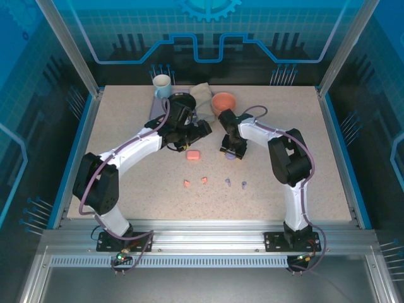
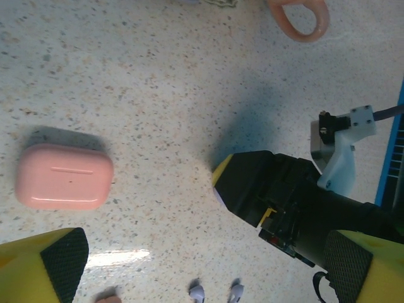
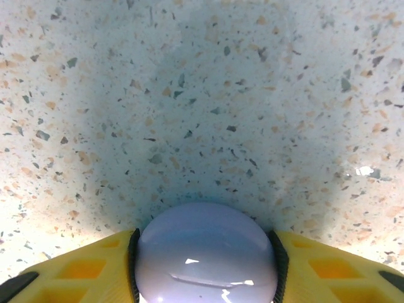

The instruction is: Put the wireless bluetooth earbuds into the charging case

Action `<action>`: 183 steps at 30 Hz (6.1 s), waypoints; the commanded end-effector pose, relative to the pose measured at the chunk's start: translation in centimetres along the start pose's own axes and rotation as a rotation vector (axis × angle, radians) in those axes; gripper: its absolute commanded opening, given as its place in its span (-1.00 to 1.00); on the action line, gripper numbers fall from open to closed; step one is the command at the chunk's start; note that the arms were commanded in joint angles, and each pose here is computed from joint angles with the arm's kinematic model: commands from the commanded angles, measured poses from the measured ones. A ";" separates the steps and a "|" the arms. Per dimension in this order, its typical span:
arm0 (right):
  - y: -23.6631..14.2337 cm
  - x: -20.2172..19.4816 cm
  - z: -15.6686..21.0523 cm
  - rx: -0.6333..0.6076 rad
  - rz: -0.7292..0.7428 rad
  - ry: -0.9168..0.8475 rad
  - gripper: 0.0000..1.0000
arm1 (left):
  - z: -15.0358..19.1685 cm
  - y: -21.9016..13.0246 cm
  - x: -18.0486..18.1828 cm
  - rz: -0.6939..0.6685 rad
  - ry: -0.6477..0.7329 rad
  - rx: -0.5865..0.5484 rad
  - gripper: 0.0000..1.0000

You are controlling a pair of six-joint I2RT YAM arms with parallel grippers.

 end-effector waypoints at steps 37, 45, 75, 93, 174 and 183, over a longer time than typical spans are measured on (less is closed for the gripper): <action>-0.8 -4.9 -4.2 0.131 -0.218 0.457 -0.05 | 5.7 12.2 -3.0 0.407 0.097 0.174 0.61; 0.0 -4.5 -4.0 0.153 -0.149 0.428 0.16 | 5.6 12.4 -3.2 0.405 0.098 0.177 0.62; 1.5 -2.5 -2.8 0.156 0.091 0.304 0.25 | 5.4 11.9 -3.5 0.425 0.104 0.158 0.63; 1.1 -2.5 -3.2 0.154 -0.013 0.296 -0.31 | 5.8 12.3 -2.9 0.414 0.108 0.161 0.63; -0.8 0.5 -2.9 0.113 -0.068 -0.173 0.47 | 5.3 10.0 -3.2 0.478 0.091 0.110 0.54; -2.7 0.7 -1.4 0.063 -0.049 -0.201 0.47 | 5.3 9.0 -3.4 0.474 0.101 0.098 0.55</action>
Point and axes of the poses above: each hand's point on the last joint's axis, 136 mm out from that joint toward the fingers, its own y axis out along the fingers, its own x axis along the line the jaws close on, z = x × y, the point moved 9 cm from there along -y, back along the fingers, and after that the axes turned 4 degrees about y, right-handed, at the moved point
